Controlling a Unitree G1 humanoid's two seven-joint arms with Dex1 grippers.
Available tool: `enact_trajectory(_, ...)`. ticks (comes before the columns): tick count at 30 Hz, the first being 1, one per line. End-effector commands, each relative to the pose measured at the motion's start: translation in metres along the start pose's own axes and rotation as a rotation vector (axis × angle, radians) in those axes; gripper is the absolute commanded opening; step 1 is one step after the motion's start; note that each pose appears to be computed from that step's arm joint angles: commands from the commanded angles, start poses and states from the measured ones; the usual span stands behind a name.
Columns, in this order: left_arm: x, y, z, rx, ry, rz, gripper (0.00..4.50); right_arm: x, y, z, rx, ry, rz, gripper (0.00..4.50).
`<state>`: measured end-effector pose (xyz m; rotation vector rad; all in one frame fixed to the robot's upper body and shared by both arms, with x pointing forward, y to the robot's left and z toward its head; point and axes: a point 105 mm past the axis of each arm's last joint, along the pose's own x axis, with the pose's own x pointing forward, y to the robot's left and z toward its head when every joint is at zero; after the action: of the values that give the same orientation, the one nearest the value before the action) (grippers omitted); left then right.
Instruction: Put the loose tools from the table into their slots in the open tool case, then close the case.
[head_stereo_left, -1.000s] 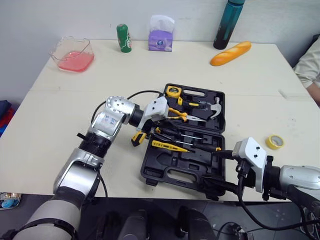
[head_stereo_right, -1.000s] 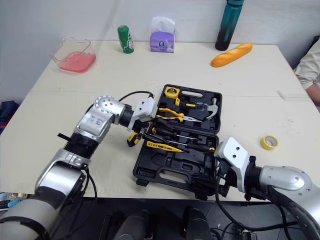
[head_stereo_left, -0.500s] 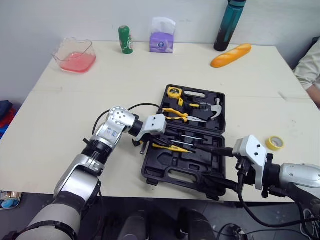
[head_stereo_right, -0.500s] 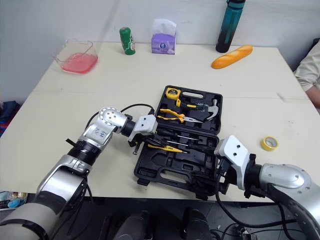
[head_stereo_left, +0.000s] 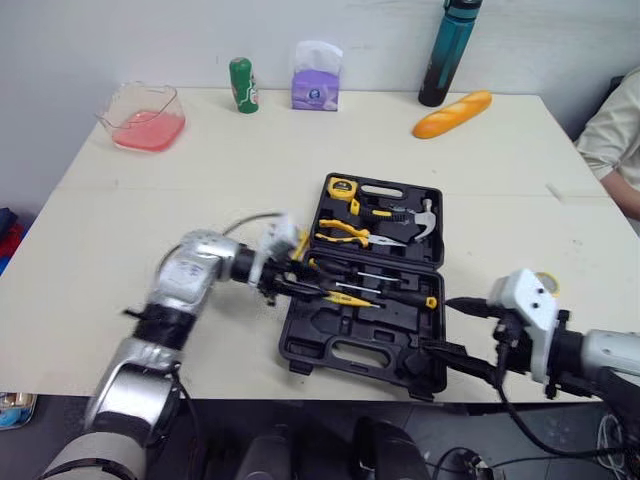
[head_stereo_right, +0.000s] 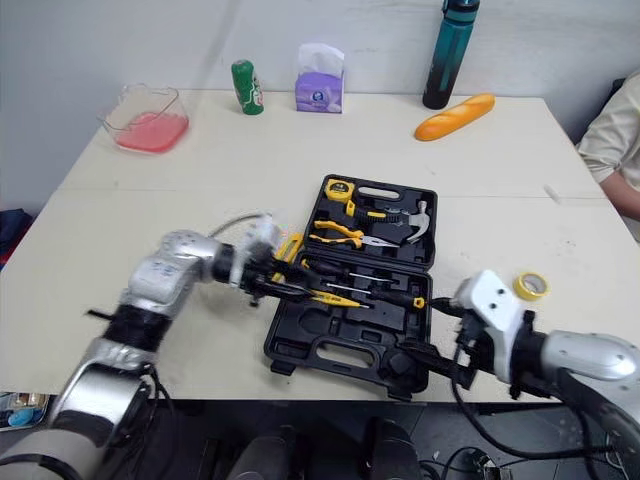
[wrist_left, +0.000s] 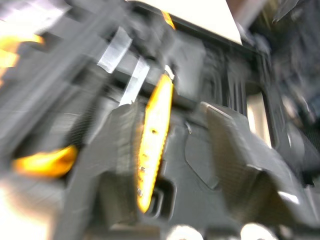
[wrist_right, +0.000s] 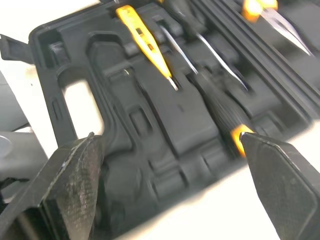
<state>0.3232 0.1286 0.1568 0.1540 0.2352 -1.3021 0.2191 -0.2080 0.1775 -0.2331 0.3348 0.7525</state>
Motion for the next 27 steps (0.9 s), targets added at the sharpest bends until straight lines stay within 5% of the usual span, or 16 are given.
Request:
enact_trajectory(1,-0.041,0.001,-0.006,-0.052,-0.035,0.163,4.02,-0.036,-0.026,0.005,0.061,-0.056,-0.139,4.50)
enact_trajectory(2,-0.059,0.003,-0.013,-0.097,-0.035,0.219,4.48,-0.047,-0.033,-0.001,0.076,-0.044,-0.178,4.50)
enact_trajectory(8,-0.173,0.014,-0.046,-0.223,-0.011,0.692,4.48,-0.122,-0.082,-0.043,0.117,0.096,-0.492,4.50)
enact_trajectory(13,-0.212,0.016,-0.049,-0.206,0.012,0.870,4.48,-0.164,-0.106,-0.078,0.130,0.206,-0.629,4.50)
enact_trajectory(19,-0.218,0.020,-0.051,-0.210,0.043,0.909,4.48,-0.166,-0.115,-0.082,0.125,0.192,-0.629,4.50)
enact_trajectory(27,-0.130,0.006,-0.032,-0.193,0.055,0.711,4.48,-0.087,-0.074,-0.036,0.083,-0.003,-0.363,4.50)
